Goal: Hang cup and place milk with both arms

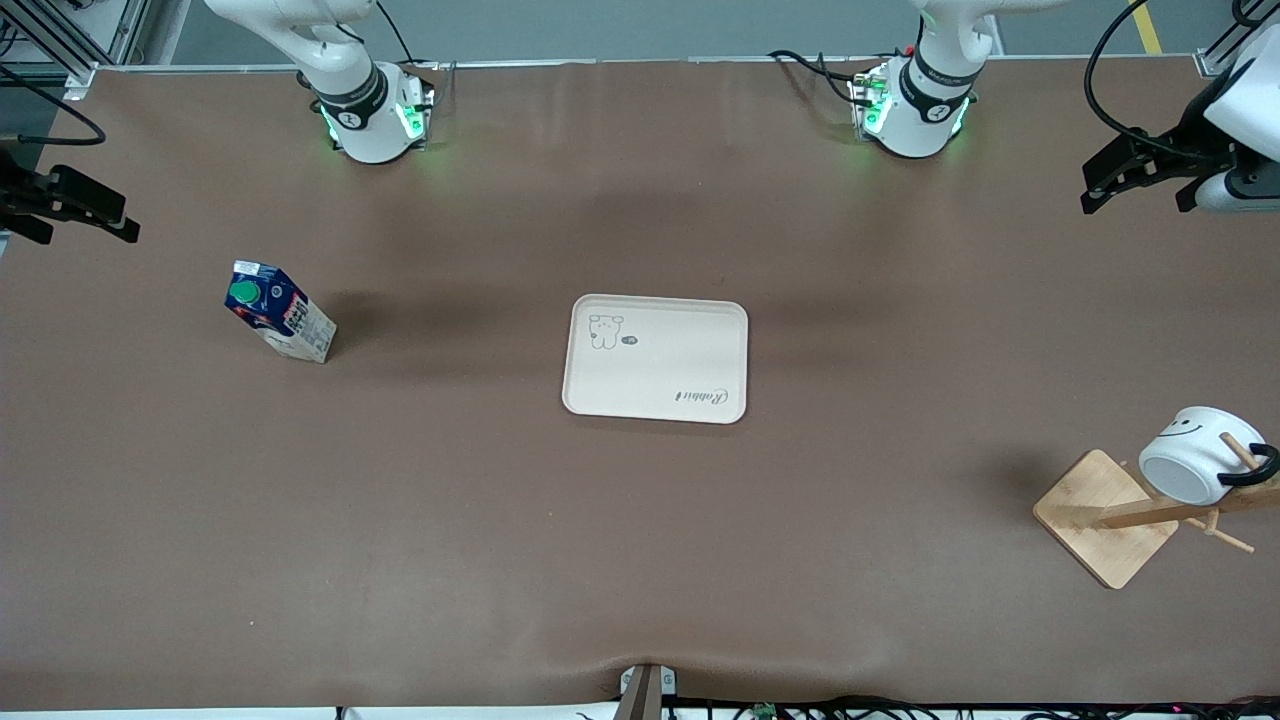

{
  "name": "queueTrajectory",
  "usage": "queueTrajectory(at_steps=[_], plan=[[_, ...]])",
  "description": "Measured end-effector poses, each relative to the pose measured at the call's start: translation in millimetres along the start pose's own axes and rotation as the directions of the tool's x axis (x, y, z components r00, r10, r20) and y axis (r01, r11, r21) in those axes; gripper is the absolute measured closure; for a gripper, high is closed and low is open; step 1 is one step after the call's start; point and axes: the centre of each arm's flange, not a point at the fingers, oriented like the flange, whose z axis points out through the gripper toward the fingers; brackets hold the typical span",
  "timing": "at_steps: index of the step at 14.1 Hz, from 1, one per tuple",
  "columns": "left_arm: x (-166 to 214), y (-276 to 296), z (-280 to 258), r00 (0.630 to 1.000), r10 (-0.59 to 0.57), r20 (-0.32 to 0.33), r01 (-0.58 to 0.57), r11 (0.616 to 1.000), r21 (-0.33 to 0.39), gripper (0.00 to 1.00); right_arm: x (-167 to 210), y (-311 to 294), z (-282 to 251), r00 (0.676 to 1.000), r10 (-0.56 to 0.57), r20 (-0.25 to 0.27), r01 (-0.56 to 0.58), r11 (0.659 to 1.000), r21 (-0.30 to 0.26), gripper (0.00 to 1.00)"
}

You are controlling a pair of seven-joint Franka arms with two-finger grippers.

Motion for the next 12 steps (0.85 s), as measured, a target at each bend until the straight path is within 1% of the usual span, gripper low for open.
queueTrajectory(at_steps=[4, 8, 12], plan=[[5.7, -0.3, -1.4, 1.0, -0.002, -0.004, 0.002, 1.0, -0.002, 0.0, 0.0, 0.0, 0.1, 1.0, 0.0, 0.001, 0.0, 1.0, 0.0, 0.0], [5.4, 0.1, -1.8, 0.999, -0.041, -0.002, 0.041, 0.999, -0.002, 0.0, -0.4, 1.5, 0.5, 1.0, 0.005, 0.004, -0.005, 1.0, 0.001, 0.0], [5.1, 0.6, -2.8, 0.999, -0.047, -0.002, 0.047, 0.999, -0.002, 0.0, -0.7, 2.8, 0.9, 1.0, 0.01, 0.006, -0.01, 1.0, 0.001, 0.0]])
